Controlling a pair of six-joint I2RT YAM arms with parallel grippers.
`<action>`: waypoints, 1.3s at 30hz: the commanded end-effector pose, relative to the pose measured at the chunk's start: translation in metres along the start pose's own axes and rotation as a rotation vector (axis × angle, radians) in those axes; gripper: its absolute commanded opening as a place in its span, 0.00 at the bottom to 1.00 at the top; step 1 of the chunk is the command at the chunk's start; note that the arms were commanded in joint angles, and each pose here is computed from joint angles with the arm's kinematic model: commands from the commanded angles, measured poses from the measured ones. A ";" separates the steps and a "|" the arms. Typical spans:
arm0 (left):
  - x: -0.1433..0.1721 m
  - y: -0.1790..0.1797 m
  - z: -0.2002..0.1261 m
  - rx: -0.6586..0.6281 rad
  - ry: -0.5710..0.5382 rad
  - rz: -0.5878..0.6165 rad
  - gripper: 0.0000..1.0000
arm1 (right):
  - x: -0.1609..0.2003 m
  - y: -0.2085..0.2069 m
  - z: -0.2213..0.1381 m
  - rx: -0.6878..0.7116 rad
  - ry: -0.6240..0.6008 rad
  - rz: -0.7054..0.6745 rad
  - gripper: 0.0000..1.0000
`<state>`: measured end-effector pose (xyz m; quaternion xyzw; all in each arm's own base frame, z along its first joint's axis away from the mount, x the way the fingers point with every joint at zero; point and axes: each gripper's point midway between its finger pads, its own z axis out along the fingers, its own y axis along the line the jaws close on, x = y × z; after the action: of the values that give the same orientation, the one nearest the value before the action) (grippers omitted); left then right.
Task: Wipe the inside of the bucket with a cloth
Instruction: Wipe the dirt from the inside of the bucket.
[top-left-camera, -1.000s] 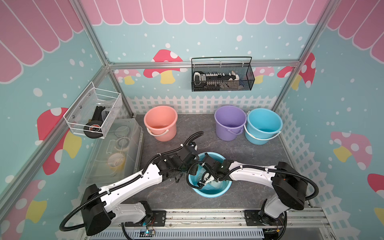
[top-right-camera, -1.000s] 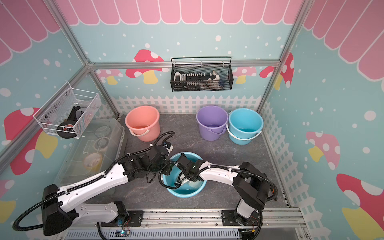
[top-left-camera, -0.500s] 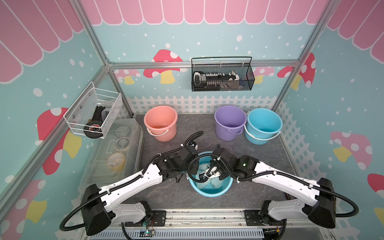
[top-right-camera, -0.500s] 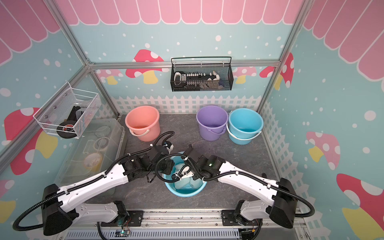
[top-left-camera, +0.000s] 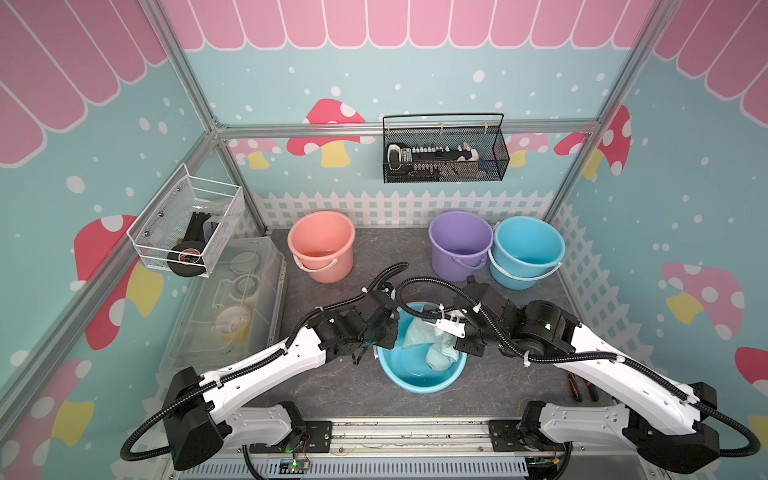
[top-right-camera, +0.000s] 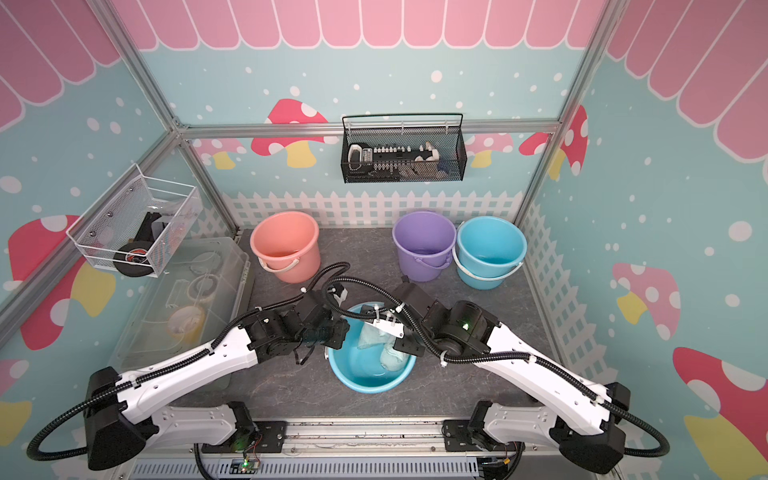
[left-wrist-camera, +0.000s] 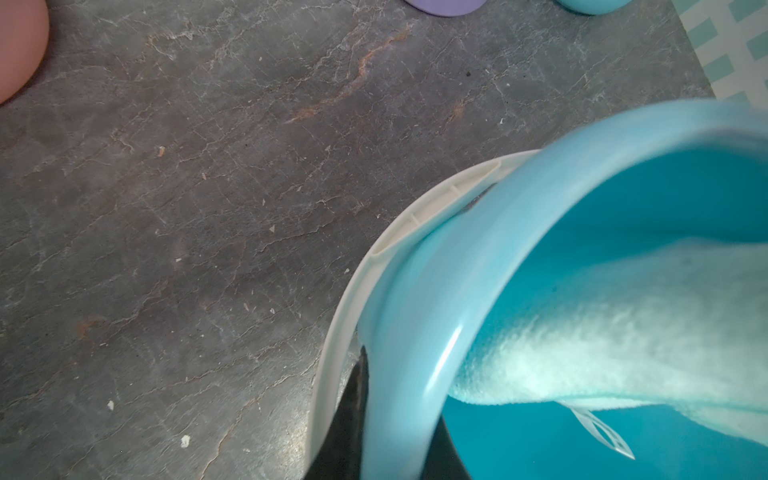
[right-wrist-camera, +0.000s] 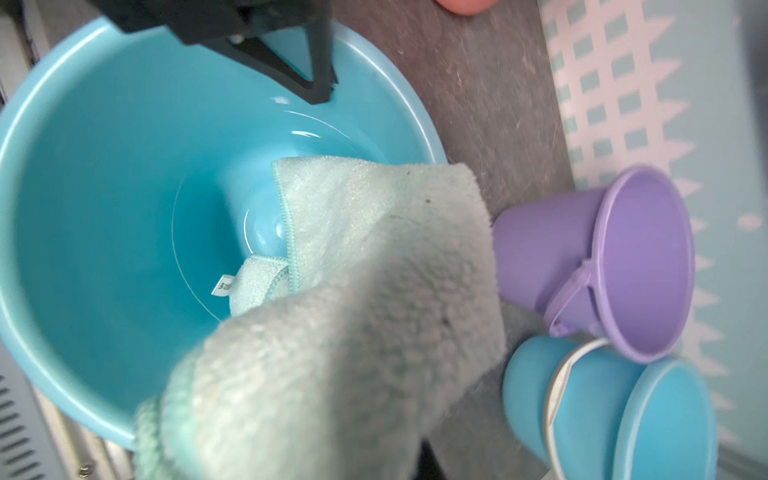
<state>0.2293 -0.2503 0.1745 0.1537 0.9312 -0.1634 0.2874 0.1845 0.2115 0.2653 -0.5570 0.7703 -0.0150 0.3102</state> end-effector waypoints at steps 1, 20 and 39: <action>-0.011 -0.004 -0.003 0.024 -0.039 -0.036 0.00 | 0.030 0.005 0.001 0.011 0.198 0.313 0.00; -0.013 -0.020 -0.014 0.250 -0.085 -0.194 0.00 | 0.056 0.040 0.065 -0.042 0.609 0.413 0.00; -0.016 -0.007 -0.026 0.287 -0.139 -0.243 0.00 | 0.085 0.069 0.174 0.005 0.733 0.429 0.00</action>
<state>0.2249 -0.2366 0.1690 0.0221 0.9198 -0.2988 0.2533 0.2034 0.2297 0.1038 -0.3604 0.9215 -0.1287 0.0654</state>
